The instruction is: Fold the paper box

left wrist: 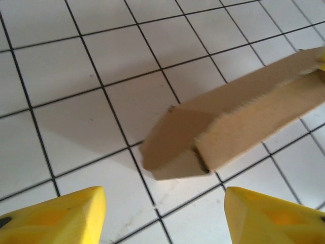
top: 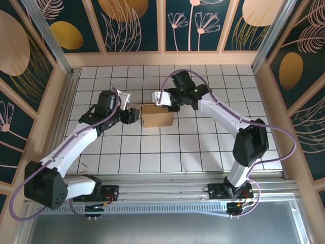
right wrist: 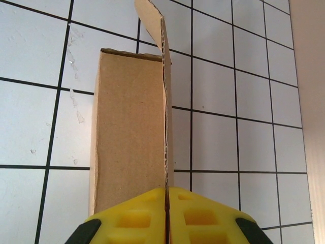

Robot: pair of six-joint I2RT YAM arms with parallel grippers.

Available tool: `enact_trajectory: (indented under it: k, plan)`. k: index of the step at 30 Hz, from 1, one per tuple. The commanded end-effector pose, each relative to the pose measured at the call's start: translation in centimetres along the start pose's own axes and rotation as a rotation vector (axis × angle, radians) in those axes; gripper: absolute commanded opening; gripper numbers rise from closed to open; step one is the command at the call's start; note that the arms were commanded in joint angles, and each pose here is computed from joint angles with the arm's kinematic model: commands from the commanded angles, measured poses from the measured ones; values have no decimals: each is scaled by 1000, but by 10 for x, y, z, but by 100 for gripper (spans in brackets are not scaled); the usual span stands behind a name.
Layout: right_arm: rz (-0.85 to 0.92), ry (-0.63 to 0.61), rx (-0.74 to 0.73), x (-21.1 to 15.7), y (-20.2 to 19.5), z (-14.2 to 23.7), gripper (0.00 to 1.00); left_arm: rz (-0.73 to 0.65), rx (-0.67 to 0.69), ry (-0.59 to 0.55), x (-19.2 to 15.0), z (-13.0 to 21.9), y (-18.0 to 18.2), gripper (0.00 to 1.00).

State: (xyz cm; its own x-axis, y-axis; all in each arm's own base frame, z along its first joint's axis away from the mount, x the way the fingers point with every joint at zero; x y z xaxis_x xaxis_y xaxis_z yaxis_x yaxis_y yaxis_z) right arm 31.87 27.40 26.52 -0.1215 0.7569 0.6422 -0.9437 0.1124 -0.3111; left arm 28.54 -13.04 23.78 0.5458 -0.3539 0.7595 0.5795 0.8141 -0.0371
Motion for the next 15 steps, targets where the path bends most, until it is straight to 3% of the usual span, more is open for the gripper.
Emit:
enact_trajectory:
  k: [1, 6, 12, 15]
  plan:
    - [-31, 10, 44, 3, 4, -2, 10, -76, 2, -41, 10, -11, 12, 64]
    - [-35, 19, 45, 2, 4, -3, 10, -117, -109, -72, 19, -22, 7, 61]
    - [-36, 20, 48, 2, 4, -4, 10, -111, -154, -83, 21, -29, 5, 38]
    - [-41, 29, 51, 0, 5, -7, 10, -96, -164, -96, 27, -26, 4, 39]
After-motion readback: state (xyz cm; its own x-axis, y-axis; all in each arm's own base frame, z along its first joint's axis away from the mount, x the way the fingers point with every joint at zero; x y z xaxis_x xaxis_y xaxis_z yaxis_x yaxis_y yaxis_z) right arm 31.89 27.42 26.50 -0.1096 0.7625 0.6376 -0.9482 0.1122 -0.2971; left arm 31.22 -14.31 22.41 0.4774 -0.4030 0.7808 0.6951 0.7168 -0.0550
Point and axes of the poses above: each hand's point on the last joint's axis, 136 mm out from that joint toward the fingers, its own z axis back along the fingers, its own y axis along the line the jaws close on, x = y × z, the point moved 8 cm from there along z, back along the fingers, and after that the axes turned 15 degrees about -z, right-handed, at the moved point
